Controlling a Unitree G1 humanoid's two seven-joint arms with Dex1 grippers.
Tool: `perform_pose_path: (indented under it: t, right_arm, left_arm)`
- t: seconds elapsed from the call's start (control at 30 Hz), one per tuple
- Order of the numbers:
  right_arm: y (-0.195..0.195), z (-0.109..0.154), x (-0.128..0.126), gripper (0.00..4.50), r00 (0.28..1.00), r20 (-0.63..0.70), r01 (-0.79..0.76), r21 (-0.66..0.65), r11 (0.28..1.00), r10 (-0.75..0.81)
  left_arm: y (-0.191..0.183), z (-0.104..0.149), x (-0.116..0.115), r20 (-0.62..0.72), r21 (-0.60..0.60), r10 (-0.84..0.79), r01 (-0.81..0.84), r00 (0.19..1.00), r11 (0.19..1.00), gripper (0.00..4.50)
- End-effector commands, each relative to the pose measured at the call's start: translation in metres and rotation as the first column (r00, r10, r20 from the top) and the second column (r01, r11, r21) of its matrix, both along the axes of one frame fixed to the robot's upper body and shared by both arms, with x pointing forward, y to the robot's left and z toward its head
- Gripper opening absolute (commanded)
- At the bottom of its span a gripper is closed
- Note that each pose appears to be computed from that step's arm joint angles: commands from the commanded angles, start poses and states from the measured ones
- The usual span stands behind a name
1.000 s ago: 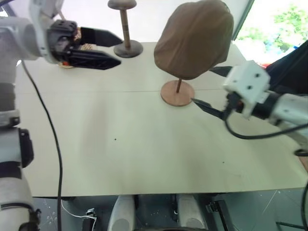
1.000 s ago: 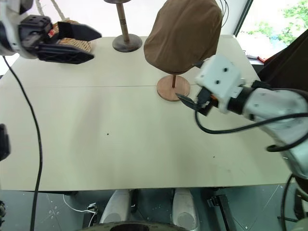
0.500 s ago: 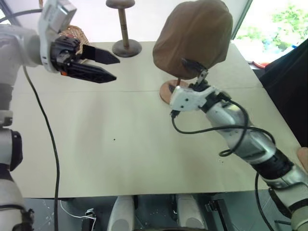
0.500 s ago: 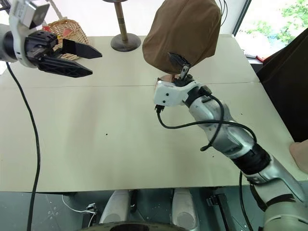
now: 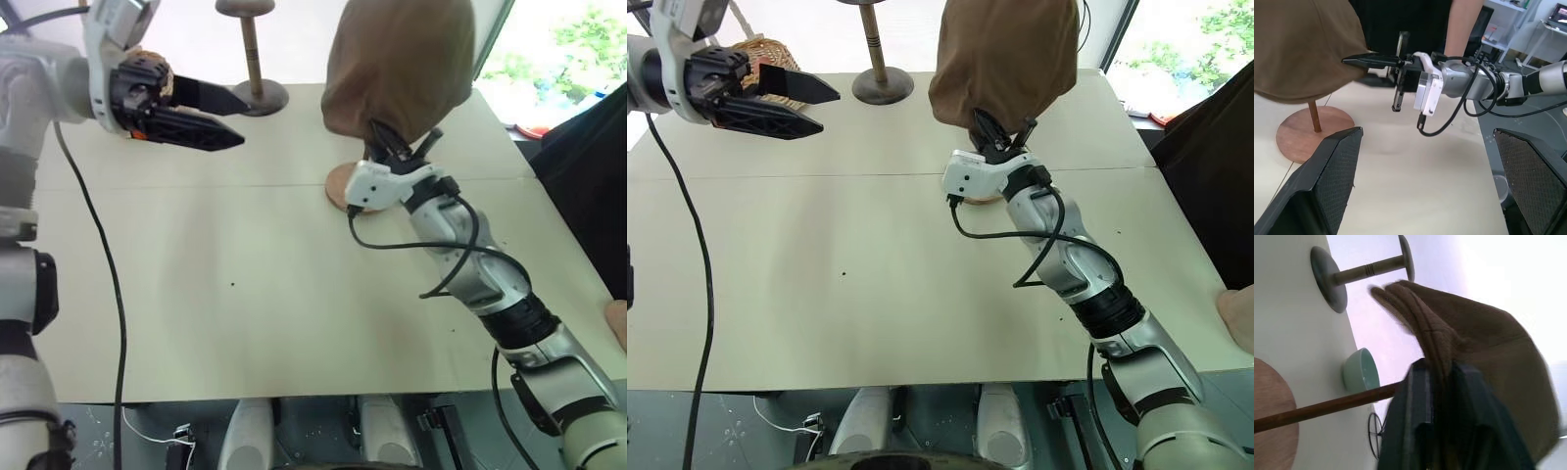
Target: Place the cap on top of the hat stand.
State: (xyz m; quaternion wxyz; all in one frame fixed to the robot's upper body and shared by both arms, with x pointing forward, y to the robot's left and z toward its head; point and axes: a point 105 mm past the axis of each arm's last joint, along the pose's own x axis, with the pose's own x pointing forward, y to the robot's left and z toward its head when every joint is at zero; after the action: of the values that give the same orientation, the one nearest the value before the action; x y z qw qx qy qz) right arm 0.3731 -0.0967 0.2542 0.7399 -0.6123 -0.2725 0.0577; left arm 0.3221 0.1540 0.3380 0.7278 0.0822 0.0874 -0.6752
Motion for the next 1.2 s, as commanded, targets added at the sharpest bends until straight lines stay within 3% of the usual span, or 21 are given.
perform_pose_path:
  t: [0.03,0.17,0.7,1.0,1.2]
  right_arm:
    - [-0.002,0.016,-0.003,0.04,0.998,0.057,0.0,-0.01,1.0,0.001]
    - [-0.003,0.021,-0.007,0.04,0.998,0.066,-0.013,-0.029,0.999,0.015]
    - [-0.011,0.092,-0.058,0.04,0.952,0.176,-0.256,0.016,0.967,0.249]
    - [-0.035,0.075,-0.052,0.04,0.907,0.101,-0.398,-0.107,0.911,0.409]
    - [-0.061,0.043,-0.033,0.04,0.914,-0.037,-0.407,-0.09,0.909,0.405]
  left_arm:
    - [-0.001,0.018,-0.006,0.065,-0.026,-0.015,0.016,0.998,1.0,4.5]
    - [-0.001,0.016,-0.005,0.065,-0.027,-0.016,0.018,0.998,0.999,4.5]
    - [-0.001,0.014,-0.005,0.076,-0.041,-0.02,0.023,0.997,0.999,4.5]
    - [-0.001,0.018,-0.003,0.08,-0.054,-0.012,0.016,0.997,0.998,4.5]
    - [0.0,0.022,-0.004,0.085,-0.059,-0.004,0.009,0.996,0.998,4.5]
